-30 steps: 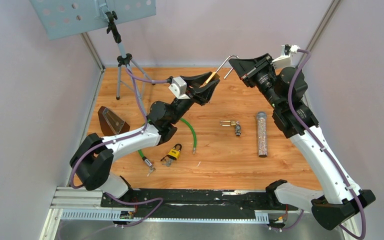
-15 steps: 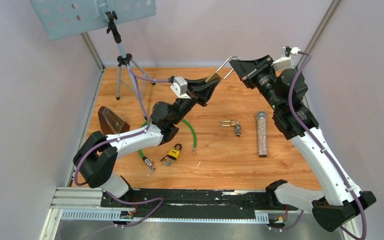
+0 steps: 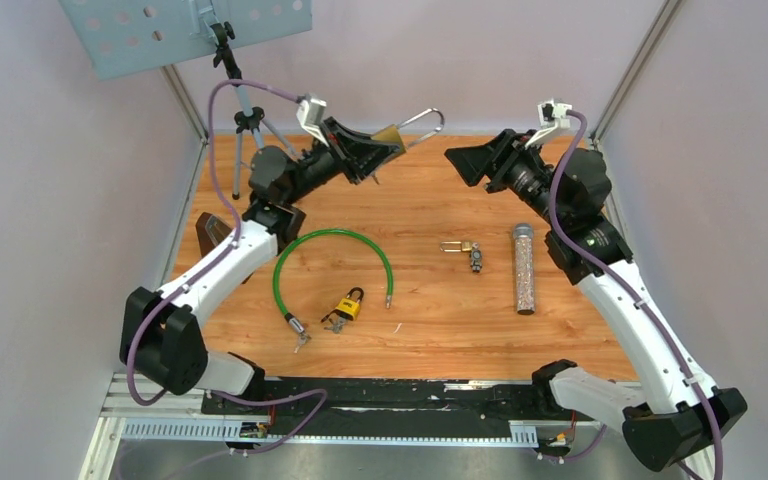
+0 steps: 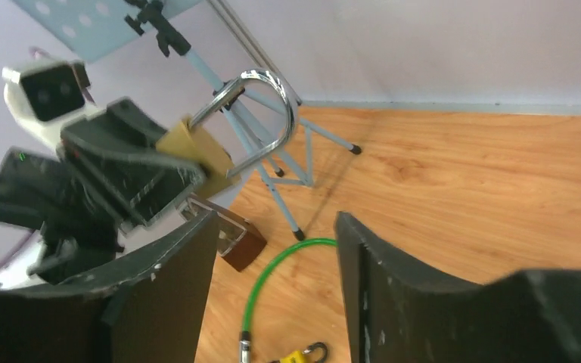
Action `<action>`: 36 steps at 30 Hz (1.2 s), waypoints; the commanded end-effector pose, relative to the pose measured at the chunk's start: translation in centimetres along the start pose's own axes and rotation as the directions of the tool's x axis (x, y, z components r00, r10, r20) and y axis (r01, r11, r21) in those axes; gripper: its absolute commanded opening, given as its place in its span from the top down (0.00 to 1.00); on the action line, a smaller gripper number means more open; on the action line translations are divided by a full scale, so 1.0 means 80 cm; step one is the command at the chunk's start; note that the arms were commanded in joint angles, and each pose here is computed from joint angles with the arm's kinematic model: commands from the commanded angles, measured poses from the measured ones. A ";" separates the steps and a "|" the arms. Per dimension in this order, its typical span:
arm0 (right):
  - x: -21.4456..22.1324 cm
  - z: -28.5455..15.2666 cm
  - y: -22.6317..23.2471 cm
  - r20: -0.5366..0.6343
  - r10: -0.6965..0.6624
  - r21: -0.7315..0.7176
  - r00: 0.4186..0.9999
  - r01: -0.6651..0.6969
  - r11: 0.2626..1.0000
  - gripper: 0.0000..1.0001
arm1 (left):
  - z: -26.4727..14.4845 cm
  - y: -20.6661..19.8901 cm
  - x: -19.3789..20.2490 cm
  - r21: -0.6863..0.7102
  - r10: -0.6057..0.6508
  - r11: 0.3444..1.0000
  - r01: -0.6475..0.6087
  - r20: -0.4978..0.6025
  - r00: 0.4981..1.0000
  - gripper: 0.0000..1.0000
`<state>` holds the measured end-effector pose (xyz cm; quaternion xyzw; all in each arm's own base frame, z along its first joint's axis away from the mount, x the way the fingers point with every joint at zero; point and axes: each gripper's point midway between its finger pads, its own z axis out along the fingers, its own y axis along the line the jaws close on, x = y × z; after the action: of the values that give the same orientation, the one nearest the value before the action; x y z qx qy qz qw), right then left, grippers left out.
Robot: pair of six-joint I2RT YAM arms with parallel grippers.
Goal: Lock with the key
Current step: Lock the lock.
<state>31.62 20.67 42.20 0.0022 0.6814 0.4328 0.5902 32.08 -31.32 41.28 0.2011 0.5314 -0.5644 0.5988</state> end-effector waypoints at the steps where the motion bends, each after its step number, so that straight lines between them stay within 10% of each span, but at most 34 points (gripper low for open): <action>1: 0.001 -0.030 0.038 -0.042 -0.249 -0.210 0.968 0.235 0.949 0.30 | -0.029 -0.035 -0.054 0.091 -0.002 0.996 0.006 -0.047 0.999 1.00; 5: 0.010 -0.041 0.050 -0.091 -0.319 -0.289 0.943 0.282 0.915 0.17 | -0.053 -0.038 -0.046 0.143 0.021 0.990 0.003 -0.169 0.985 1.00; 15: 0.025 -0.034 0.069 -0.176 -0.326 -0.413 0.929 0.231 0.881 0.20 | -0.081 -0.076 -0.033 0.334 0.099 0.942 0.019 -0.331 0.938 1.00; 22: 0.045 -0.034 0.076 -0.232 -0.352 -0.512 0.907 0.194 0.837 0.38 | -0.086 -0.088 -0.031 0.409 0.133 0.912 0.023 -0.349 0.928 1.00; 32: 0.056 -0.016 0.074 -0.286 -0.334 -0.523 0.898 0.145 0.840 0.98 | -0.076 -0.084 -0.036 0.416 0.072 0.905 0.091 -0.359 0.930 1.00; 36: 0.060 -0.008 0.075 -0.271 -0.340 -0.523 0.901 0.159 0.838 1.00 | -0.076 -0.089 -0.037 0.441 0.024 0.886 0.142 -0.350 0.937 1.00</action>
<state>26.16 25.81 41.12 -0.3018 0.6531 0.5066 0.4751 25.91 -27.09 40.32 0.3858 0.5462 -0.6350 0.3868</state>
